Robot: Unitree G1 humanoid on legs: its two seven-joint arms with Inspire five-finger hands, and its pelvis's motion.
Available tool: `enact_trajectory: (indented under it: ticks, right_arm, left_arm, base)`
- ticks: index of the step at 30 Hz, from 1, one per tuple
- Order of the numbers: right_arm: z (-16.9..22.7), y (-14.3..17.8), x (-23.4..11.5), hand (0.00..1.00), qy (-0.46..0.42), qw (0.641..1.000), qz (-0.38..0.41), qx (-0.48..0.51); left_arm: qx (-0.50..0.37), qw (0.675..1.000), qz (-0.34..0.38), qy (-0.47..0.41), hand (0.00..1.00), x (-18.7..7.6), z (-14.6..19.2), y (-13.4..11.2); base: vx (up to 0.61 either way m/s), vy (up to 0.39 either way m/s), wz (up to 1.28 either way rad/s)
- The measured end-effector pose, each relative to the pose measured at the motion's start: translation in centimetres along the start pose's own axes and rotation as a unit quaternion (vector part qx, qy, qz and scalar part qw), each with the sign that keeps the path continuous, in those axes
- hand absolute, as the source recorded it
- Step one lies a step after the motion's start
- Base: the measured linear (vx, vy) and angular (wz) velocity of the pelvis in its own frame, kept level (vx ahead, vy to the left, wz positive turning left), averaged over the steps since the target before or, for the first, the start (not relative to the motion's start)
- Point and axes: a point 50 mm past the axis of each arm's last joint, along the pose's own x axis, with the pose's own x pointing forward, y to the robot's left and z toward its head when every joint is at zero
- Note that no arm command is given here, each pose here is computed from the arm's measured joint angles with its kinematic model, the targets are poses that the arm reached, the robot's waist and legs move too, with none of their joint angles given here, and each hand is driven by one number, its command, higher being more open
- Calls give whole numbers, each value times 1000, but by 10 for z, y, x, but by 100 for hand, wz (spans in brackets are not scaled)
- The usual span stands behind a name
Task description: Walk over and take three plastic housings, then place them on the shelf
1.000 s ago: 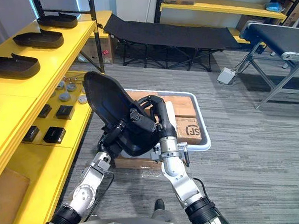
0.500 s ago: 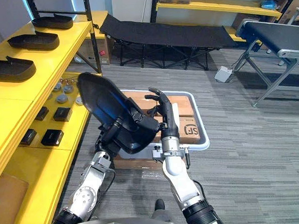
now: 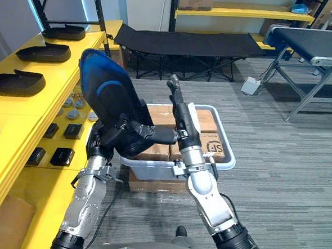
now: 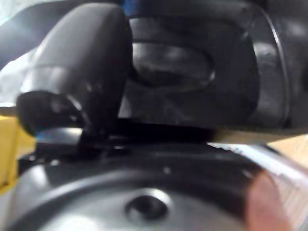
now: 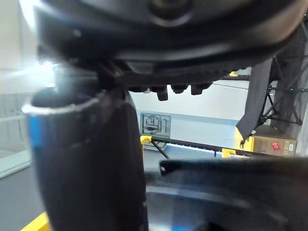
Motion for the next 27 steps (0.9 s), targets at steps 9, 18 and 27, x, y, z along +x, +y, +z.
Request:
enact_trajectory:
  ticks: [9,18,27]
  right_arm:
    - [-24,-21,-42,100,84,983,-37,156]
    - [-64,-50,-77,100,171,961,-152,154]
    - [-74,-22,-58,100,194,963,-84,165]
  left_arm:
    - [91,980,178,-21,0,-19,3,54]
    - [30,959,244,-140,0,-43,45,83]
    - [33,950,273,-147,0,-67,52,90]
  base:
    - [5,3,-4]
    - [-5,10,-1]
    - [-3,-10,46]
